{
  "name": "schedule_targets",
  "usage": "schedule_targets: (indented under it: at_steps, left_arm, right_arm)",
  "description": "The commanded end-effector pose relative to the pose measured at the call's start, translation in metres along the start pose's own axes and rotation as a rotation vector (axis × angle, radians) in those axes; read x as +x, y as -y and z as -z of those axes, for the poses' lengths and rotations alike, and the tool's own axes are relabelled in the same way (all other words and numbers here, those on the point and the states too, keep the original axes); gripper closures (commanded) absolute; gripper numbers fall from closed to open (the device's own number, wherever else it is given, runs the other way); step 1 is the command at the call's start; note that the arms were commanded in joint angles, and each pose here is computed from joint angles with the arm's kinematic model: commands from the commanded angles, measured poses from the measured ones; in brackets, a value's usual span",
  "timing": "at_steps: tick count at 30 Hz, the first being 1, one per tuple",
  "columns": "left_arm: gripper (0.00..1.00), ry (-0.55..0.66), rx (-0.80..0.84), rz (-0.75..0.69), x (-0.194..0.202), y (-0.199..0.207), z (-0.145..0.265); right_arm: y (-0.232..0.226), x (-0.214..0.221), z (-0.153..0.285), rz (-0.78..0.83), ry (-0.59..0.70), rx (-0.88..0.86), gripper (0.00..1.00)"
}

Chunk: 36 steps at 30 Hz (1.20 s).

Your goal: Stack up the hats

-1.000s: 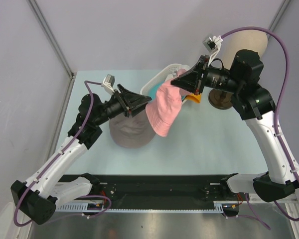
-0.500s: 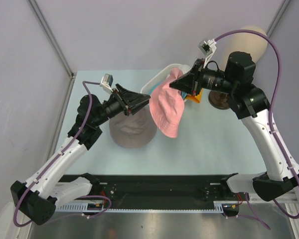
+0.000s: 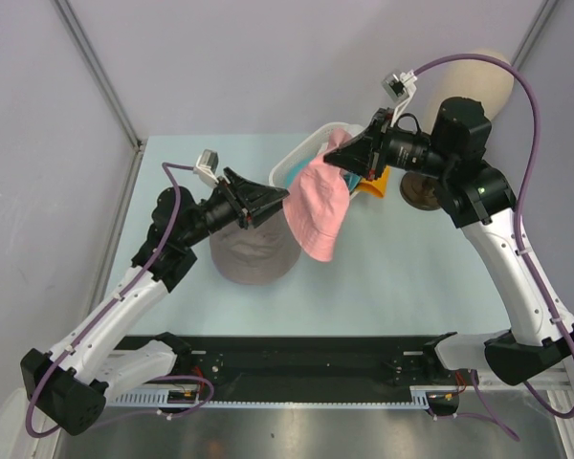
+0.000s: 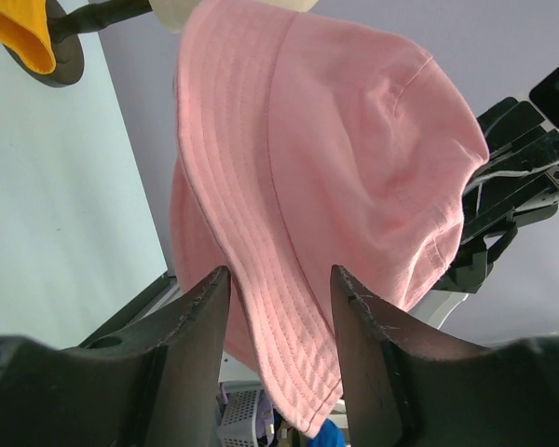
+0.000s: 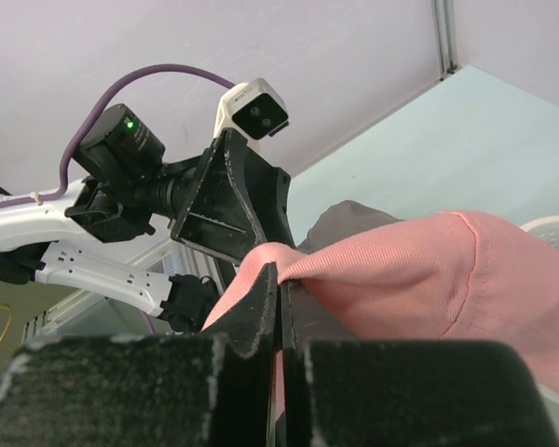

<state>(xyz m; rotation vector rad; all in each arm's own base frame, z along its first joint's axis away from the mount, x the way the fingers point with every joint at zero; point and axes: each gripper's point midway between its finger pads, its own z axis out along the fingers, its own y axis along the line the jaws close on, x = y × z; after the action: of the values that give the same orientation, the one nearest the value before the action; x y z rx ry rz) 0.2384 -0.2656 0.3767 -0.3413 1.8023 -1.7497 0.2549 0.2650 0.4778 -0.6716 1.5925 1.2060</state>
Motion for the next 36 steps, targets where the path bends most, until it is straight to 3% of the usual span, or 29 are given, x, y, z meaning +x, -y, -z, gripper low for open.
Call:
schedule_targets:
  at_steps: [1, 9, 21, 24, 27, 28, 30, 36]
  left_arm:
    - [0.47, -0.035, -0.012, 0.024, 0.009, -0.004, 0.001]
    - [0.44, -0.049, -0.011, 0.028, 0.012, -0.005, -0.003]
    - [0.44, -0.008, 0.118, -0.005, -0.004, 0.027, -0.019]
    - [0.50, 0.015, 0.125, -0.016, -0.008, 0.028, -0.022]
    - [0.72, 0.035, 0.097, -0.035, -0.012, 0.022, -0.022]
    - [0.86, 0.043, 0.089, -0.060, -0.012, 0.021, -0.020]
    - [0.97, 0.055, 0.041, -0.069, -0.013, 0.011, -0.020]
    - [0.99, 0.143, -0.096, -0.164, -0.026, -0.009, -0.005]
  right_arm:
    - [-0.016, -0.030, 0.005, 0.052, 0.087, -0.027, 1.00]
    - [-0.017, -0.035, 0.003, 0.059, 0.099, -0.032, 1.00]
    - [-0.010, -0.011, 0.000, 0.006, 0.051, -0.026, 1.00]
    - [-0.005, -0.001, 0.000, -0.006, 0.035, -0.007, 1.00]
    - [0.002, 0.007, 0.000, -0.004, 0.021, 0.026, 1.00]
    - [0.004, 0.010, 0.001, -0.010, 0.009, 0.040, 1.00]
    - [0.010, 0.011, 0.001, 0.005, 0.008, 0.074, 1.00]
    - [0.030, 0.023, -0.004, 0.000, -0.034, 0.177, 1.00]
